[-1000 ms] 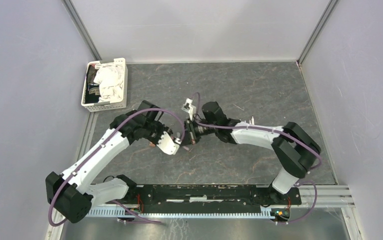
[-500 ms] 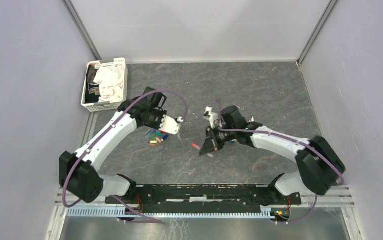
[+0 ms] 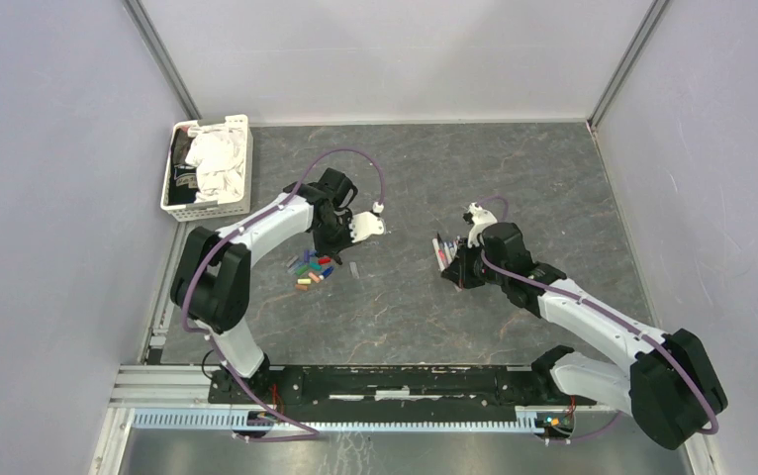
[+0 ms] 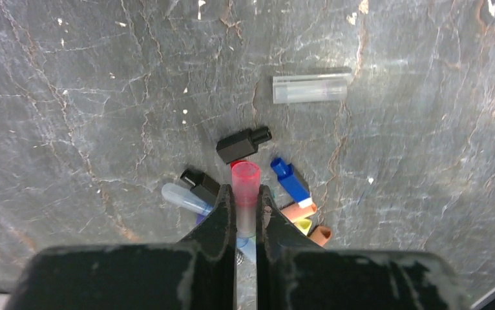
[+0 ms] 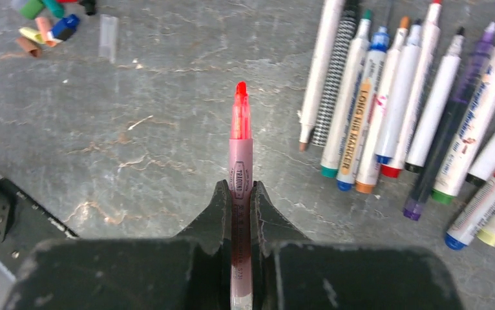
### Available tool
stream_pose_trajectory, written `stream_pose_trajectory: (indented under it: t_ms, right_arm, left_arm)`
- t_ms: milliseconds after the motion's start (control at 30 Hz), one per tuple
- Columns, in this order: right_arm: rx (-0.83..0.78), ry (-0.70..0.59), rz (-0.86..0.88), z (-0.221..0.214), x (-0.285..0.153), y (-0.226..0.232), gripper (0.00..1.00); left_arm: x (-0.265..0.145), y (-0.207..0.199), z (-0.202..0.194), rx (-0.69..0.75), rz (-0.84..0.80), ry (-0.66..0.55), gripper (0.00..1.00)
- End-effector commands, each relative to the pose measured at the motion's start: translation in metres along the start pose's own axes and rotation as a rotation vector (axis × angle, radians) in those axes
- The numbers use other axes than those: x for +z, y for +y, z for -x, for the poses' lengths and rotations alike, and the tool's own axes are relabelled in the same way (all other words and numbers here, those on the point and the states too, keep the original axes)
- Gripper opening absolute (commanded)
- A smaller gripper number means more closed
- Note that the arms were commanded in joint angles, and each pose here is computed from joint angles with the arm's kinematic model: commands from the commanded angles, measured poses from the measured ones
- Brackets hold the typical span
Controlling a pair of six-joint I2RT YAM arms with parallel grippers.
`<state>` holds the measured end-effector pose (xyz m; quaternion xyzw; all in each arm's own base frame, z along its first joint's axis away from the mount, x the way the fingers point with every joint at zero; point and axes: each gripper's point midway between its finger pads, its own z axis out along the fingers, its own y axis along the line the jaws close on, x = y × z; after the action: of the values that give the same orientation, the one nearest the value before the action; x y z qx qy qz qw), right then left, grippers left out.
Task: Open the pen caps
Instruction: Place the pen cap at the center of the board, then place the pen at the center of the board.
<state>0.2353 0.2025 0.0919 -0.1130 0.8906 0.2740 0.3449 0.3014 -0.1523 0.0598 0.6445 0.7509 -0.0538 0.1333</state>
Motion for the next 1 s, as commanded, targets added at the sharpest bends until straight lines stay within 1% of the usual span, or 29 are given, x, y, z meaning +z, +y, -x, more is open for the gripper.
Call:
stream_pose_trajectory:
  t_ms: [0, 67, 233, 367, 467, 633, 767, 967]
  right_arm:
    - [0.041, -0.088, -0.067, 0.014, 0.006, -0.013, 0.00]
    - [0.051, -0.104, -0.078, 0.017, 0.009, -0.015, 0.00]
    - [0.061, -0.170, -0.099, 0.034, 0.017, -0.019, 0.00]
    - [0.059, -0.176, -0.124, 0.041, 0.028, -0.023, 0.00]
    - [0.060, -0.169, -0.136, 0.043, 0.035, -0.025, 0.00]
    - [0.071, -0.173, -0.144, 0.047, 0.044, -0.027, 0.00]
    - [0.076, -0.186, -0.161, 0.052, 0.049, -0.030, 0.00]
    - [0.080, -0.204, -0.189, 0.062, 0.060, -0.034, 0.00]
  left_arm:
    - [0.001, 0.006, 0.029, -0.119, 0.013, -0.110, 0.11]
    - [0.007, 0.003, 0.027, -0.121, 0.012, -0.108, 0.15]
    - [0.021, 0.000, 0.019, -0.147, 0.023, -0.095, 0.21]
    - [0.025, -0.003, 0.019, -0.170, 0.023, -0.105, 0.25]
    - [0.029, -0.002, 0.022, -0.199, 0.022, -0.112, 0.25]
    - [0.036, -0.006, 0.020, -0.229, 0.012, -0.097, 0.36]
    - [0.036, -0.004, 0.016, -0.238, 0.034, -0.080, 0.38]
    - [0.015, 0.008, 0.024, -0.252, 0.085, -0.107, 0.39]
